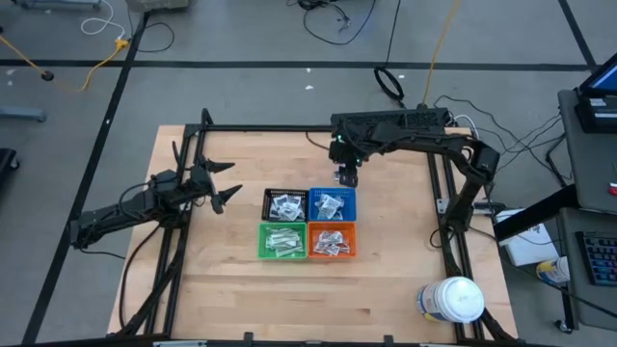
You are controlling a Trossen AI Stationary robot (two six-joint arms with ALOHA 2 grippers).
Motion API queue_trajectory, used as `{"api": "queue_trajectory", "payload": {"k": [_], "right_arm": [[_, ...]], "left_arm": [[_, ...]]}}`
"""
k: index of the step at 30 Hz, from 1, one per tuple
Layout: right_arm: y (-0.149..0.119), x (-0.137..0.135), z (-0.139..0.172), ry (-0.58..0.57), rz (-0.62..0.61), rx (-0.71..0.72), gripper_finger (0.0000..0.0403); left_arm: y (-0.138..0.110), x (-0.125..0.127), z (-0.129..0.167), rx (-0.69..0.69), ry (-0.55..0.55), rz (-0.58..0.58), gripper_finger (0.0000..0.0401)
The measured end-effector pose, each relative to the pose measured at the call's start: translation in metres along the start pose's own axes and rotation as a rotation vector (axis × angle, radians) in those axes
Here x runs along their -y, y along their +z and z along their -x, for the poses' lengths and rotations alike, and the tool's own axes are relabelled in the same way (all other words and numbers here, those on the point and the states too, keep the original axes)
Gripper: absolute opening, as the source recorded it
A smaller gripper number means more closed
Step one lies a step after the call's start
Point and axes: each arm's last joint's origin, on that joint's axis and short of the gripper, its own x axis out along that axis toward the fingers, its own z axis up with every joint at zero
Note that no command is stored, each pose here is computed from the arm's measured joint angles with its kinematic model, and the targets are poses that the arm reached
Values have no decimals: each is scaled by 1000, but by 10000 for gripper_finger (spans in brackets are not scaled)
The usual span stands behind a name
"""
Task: Pick & Place First Aid Supplies
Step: Put the alcohol pad into the blue bin
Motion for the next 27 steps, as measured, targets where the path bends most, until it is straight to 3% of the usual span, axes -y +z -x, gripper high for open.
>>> {"api": "queue_trajectory", "payload": {"k": [7,18,27], "right_arm": [[-5,24,0,-34,-56,13,176],[-15,30,-53,-28,-64,-115,176],[-21,31,-79,-15,-29,-177,176]], "left_arm": [[0,0,0,0,0,0,365],[0,0,0,-1,1,0,365],[0,0,0,1,0,0,365]]}}
